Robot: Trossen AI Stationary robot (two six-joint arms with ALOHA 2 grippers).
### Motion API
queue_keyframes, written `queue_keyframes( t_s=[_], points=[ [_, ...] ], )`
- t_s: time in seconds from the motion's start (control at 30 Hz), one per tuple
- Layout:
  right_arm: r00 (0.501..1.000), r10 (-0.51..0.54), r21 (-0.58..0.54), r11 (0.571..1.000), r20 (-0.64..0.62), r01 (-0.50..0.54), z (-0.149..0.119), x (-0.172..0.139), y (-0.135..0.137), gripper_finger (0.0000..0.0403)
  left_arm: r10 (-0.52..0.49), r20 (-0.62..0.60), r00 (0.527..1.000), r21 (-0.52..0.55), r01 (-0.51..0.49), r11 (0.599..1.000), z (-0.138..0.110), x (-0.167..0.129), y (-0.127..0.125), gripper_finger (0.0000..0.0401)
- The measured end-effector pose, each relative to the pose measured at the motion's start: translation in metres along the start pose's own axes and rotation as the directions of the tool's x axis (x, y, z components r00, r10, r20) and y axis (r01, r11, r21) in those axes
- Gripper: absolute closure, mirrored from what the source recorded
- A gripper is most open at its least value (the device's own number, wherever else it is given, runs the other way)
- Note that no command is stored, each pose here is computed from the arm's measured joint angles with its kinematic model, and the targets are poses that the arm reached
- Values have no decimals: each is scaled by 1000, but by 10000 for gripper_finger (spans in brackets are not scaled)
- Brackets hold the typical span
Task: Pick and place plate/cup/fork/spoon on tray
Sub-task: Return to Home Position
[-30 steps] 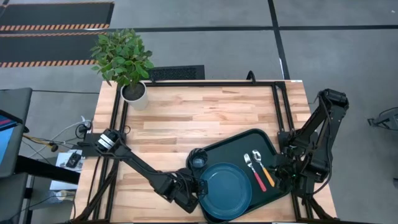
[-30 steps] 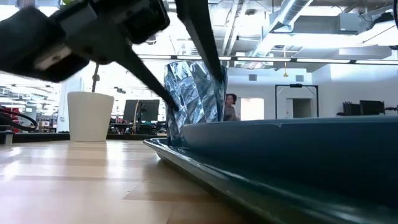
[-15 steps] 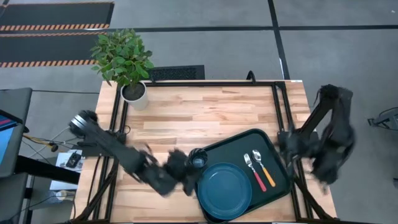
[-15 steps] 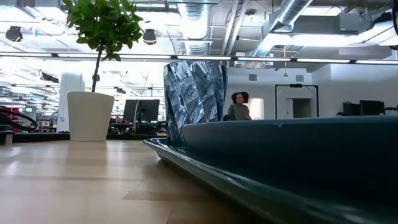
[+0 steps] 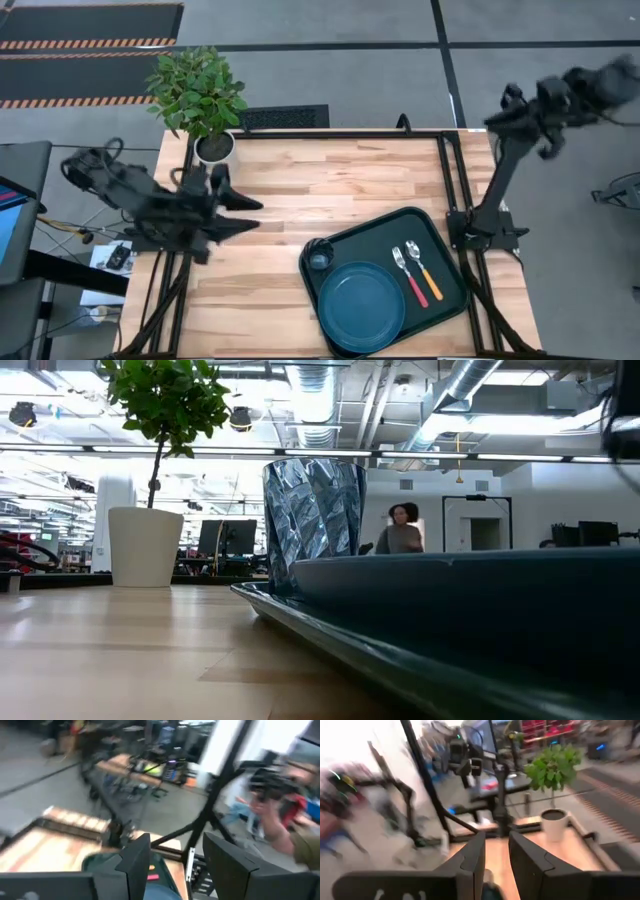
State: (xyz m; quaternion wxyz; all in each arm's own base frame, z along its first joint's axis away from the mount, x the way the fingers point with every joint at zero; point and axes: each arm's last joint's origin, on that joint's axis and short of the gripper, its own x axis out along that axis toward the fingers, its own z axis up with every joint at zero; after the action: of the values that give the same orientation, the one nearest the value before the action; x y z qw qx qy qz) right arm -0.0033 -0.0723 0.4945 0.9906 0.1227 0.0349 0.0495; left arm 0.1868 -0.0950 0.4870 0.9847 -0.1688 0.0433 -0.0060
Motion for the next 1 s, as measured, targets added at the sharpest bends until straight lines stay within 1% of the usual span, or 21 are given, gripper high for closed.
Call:
queue_keyframes(
  t_s=[0.07, 0.1, 0.17, 0.23, 0.27, 0.33, 0.37, 0.4, 0.43, 0.5, 0.57, 0.63, 0.73, 0.8, 0.87, 0.9, 0.93, 0.97, 1.0],
  points=[
    [1000, 3, 93, 996, 23, -5, -13, -6, -25, 290, -78, -16, 997, 78, 79, 994, 1, -9, 6, 234],
    [999, -15, 124, 992, 31, 11, -23, -7, -36, 290, -119, -36, 992, 104, 122, 987, -1, -11, 9, 234],
    [998, -48, 169, 985, 41, 41, -50, -7, -51, 290, -167, -82, 983, 135, 177, 975, -12, -12, 18, 234],
    [995, -83, 235, 970, 57, 68, -83, -2, -66, 290, -193, -112, 975, 135, 208, 969, -30, -11, 31, 234],
    [993, -99, 261, 962, 68, 78, -99, 3, -71, 290, -213, -119, 970, 118, 227, 967, -41, -11, 38, 234],
    [994, -80, 314, 948, 78, 52, -125, 19, -73, 290, -285, -86, 955, 60, 290, 955, -59, -13, 53, 234],
    [995, -62, 303, 952, 73, 37, -136, 27, -68, 290, -340, -52, 939, 30, 341, 939, -67, -14, 60, 234],
    [993, -85, 292, 954, 76, 59, -139, 28, -63, 290, -396, -17, 918, 11, 396, 918, -75, -17, 67, 234],
    [987, -133, 263, 959, 85, 107, -142, 30, -54, 290, -448, 15, 894, -2, 448, 894, -83, -21, 73, 234],
    [988, -134, 270, 957, 81, 108, -147, 33, -37, 290, -541, 80, 837, -4, 543, 840, -99, -32, 83, 234],
    [992, -112, 264, 960, 63, 92, -156, 37, -20, 290, -599, 139, 789, 10, 603, 797, -116, -42, 92, 234],
    [996, -79, 284, 957, 46, 62, -167, 42, -1, 290, -611, 168, 773, 5, 619, 785, -134, -51, 102, 234],
    [996, -68, 325, 944, 51, 47, -188, 52, 33, 290, -590, 209, 780, -30, 609, 793, -154, -61, 116, 234],
    [996, -60, 314, 949, 61, 37, -203, 59, 57, 290, -584, 224, 780, -47, 607, 793, -164, -68, 122, 234],
    [996, -24, 314, 949, 87, -4, -210, 66, 79, 290, -587, 247, 771, -40, 613, 789, -169, -75, 126, 234],
    [993, 15, 308, 950, 115, -50, -210, 70, 90, 290, -595, 256, 762, -30, 622, 782, -170, -78, 128, 234],
    [984, 75, 287, 950, 163, -120, -209, 75, 99, 290, -601, 264, 755, -21, 627, 779, -172, -81, 129, 234],
    [962, 144, 224, 954, 231, -197, -207, 81, 108, 290, -605, 271, 748, -15, 632, 775, -174, -84, 130, 234],
    [922, 234, 130, 950, 309, -284, -206, 87, 116, 290, -608, 275, 745, -13, 635, 773, -175, -85, 131, 234]
  ],
)
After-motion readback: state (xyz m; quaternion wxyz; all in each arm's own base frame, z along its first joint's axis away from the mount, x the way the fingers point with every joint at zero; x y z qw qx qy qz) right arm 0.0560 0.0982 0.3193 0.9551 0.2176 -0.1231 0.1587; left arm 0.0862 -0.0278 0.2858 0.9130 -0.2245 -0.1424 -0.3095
